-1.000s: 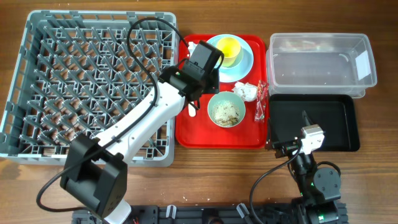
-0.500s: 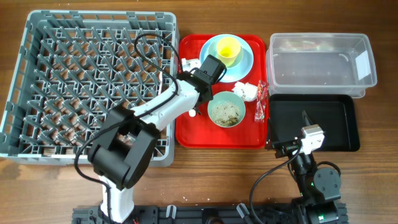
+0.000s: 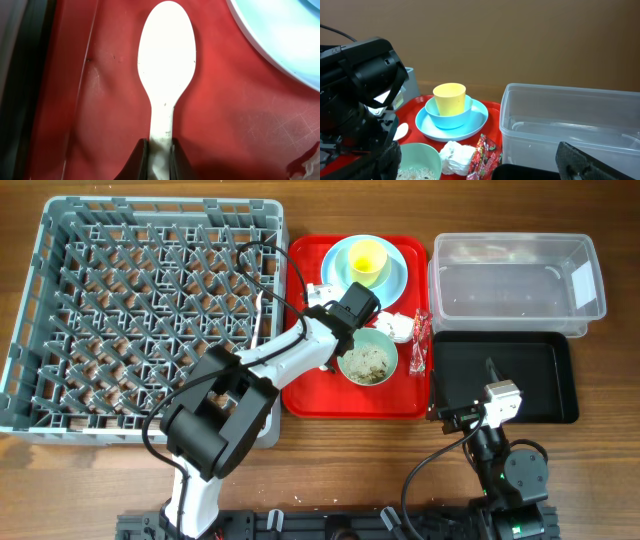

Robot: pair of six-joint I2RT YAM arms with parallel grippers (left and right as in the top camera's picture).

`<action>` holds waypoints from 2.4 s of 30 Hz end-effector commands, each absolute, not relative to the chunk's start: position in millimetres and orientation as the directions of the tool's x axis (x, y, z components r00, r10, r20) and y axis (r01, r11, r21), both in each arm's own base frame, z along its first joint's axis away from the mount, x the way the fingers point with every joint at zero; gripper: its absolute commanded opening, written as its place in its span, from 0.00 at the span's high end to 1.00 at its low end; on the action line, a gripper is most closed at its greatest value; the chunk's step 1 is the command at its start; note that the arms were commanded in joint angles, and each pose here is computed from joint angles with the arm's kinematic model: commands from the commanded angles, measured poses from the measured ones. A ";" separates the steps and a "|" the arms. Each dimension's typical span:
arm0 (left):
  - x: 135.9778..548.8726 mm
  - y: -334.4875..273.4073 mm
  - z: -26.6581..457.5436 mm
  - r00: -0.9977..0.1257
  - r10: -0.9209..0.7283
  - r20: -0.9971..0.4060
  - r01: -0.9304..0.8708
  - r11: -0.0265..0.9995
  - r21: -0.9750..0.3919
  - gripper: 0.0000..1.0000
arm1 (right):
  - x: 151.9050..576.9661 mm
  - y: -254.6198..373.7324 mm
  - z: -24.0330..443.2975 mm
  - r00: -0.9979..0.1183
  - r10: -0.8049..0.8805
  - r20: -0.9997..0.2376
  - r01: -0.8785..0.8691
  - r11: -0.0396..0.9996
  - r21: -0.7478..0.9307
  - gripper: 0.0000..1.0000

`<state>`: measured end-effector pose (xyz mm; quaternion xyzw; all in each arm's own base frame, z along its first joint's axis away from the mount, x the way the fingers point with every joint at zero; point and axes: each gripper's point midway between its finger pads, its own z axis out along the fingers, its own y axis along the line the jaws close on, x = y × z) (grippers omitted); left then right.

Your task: Sort waste into correct bins and load items into the dishwasher rack

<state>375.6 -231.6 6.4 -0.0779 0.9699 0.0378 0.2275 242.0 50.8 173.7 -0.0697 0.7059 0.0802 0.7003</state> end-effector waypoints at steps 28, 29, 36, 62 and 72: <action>379.3 -110.4 103.5 -0.915 -0.015 -0.404 -0.075 0.988 0.134 0.77 | 242.2 47.7 176.6 0.001 0.029 -1.000 -0.196 0.980 0.028 0.00; 379.3 -110.4 103.5 -0.915 -0.015 -0.404 -0.075 0.988 0.134 0.62 | 242.2 47.8 176.6 0.001 0.029 -1.000 -0.196 0.980 0.028 0.00; 377.3 -108.7 156.1 -0.872 -0.077 -0.483 -0.125 0.990 0.068 0.50 | 242.2 47.8 176.6 0.001 0.029 -1.000 -0.196 0.980 0.028 0.00; 239.3 12.5 364.7 -0.405 -0.484 -0.776 -0.386 0.860 -0.334 0.00 | 242.2 47.8 177.6 0.005 0.030 -1.000 -0.196 0.980 0.028 0.00; 239.3 12.5 364.7 -0.405 -0.484 -0.776 -0.386 0.860 -0.335 0.00 | 224.6 60.7 238.0 -0.153 0.102 -0.983 -0.268 0.953 0.140 0.00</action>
